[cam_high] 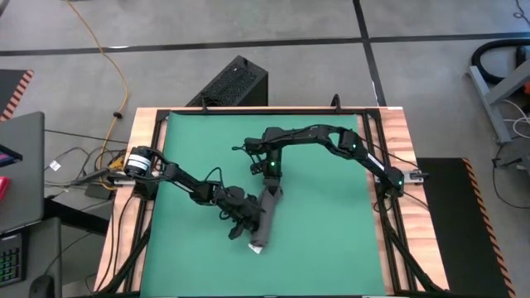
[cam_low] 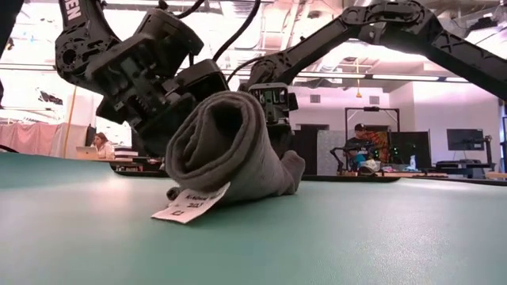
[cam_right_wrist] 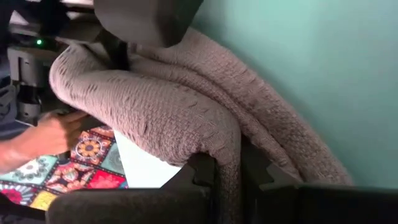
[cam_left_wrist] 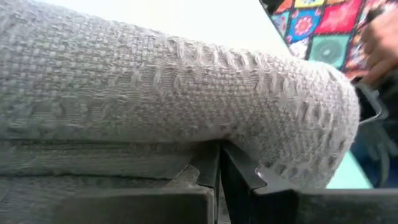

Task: Roll towel
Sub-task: Roll the gray towel on the table

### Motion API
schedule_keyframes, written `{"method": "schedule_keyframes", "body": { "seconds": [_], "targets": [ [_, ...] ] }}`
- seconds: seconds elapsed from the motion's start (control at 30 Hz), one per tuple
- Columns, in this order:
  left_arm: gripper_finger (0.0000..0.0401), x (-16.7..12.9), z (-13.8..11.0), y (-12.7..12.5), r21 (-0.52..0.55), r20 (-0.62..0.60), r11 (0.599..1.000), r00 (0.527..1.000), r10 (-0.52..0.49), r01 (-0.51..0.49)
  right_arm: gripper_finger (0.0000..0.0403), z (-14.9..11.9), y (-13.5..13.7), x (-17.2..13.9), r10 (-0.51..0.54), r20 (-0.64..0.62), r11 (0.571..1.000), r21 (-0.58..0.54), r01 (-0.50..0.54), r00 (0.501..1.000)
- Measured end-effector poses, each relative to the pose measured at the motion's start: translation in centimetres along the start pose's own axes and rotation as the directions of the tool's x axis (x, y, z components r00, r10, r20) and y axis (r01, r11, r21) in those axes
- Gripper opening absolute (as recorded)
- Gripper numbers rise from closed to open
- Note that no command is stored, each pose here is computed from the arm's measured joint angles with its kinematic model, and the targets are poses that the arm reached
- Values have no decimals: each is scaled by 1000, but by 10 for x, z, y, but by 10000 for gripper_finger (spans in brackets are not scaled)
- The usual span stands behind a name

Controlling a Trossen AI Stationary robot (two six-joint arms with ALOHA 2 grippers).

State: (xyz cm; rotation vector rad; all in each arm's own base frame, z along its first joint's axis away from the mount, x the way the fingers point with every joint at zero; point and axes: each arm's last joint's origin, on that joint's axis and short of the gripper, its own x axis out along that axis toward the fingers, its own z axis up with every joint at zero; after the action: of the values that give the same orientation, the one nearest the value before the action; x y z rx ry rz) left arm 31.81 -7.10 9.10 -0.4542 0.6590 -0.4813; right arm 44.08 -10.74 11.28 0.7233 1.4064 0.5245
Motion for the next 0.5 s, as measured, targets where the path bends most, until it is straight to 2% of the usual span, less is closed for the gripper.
{"method": "schedule_keyframes", "body": {
  "seconds": [0.17,0.3,0.43,0.5],
  "targets": [
    [0,-11,10,-13,-135,6,990,999,-47,48,42,1,-2,1,-19,1,999,26,19,1000],
    [0,-33,28,-32,-142,38,989,999,-34,39,42,3,-2,2,-22,15,999,34,22,1000],
    [0,-64,41,-53,-153,55,986,996,69,-60,42,4,-3,2,-25,28,999,30,24,999],
    [0,-80,51,-69,-74,129,989,983,133,-124,42,5,-3,2,-25,33,999,33,24,999]
  ]
}}
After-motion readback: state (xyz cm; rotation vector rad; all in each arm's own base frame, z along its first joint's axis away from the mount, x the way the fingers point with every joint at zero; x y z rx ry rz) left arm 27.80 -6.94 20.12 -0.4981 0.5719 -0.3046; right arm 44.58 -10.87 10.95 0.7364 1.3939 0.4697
